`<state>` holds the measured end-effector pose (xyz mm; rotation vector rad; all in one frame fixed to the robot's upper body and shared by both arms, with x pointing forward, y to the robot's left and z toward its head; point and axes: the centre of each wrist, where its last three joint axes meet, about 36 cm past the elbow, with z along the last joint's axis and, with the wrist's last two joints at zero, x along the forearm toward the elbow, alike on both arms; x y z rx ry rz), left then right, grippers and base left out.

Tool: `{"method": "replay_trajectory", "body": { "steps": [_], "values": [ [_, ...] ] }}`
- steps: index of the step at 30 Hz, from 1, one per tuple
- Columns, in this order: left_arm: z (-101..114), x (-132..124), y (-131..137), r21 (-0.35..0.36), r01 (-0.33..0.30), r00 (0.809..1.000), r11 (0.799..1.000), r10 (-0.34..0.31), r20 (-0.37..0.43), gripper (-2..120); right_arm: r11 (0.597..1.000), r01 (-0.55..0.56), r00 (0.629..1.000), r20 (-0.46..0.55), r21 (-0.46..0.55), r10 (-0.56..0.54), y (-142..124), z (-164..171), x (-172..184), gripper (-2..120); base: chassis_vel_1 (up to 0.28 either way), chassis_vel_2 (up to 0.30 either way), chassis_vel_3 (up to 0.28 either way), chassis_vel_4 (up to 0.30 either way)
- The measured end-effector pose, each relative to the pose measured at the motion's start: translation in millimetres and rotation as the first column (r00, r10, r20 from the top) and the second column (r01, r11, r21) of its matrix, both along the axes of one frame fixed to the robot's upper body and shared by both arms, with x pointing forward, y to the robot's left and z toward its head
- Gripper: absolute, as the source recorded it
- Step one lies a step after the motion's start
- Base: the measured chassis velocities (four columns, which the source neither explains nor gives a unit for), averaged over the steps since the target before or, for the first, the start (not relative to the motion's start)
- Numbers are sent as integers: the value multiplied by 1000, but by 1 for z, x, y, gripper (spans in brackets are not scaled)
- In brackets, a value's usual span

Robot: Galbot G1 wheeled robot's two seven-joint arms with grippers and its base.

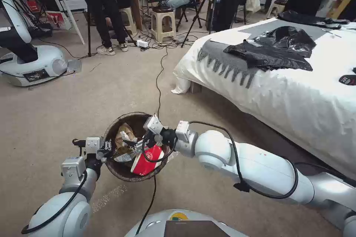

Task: Pick up the trash bin, then pick up the garbage from the floor and place it into the trash bin.

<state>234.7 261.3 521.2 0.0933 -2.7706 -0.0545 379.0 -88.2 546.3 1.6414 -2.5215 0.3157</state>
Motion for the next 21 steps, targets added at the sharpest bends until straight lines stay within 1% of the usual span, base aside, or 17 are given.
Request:
{"method": "replay_trajectory", "body": {
  "steps": [7,13,15,17,21],
  "values": [
    [0,0,0,-1,2,1000,1000,-2,3,0,999,14,1000,12,34,-14,-7,15,-3,100,0,0,0,0],
    [1,1,0,0,3,1000,1000,-3,5,0,996,23,1000,3,81,-24,-16,32,-14,100,0,0,0,0],
    [1,1,0,0,3,1000,1000,-3,5,0,996,24,1000,2,85,-24,-16,33,-15,100,0,0,0,0],
    [1,1,0,0,3,1000,1000,-3,5,0,993,31,1000,-3,115,-31,-23,45,-23,100,0,0,0,0],
    [1,1,0,0,3,1000,1000,-3,6,0,990,46,999,-2,134,-46,-33,53,-28,100,0,0,0,0]
  ]
}}
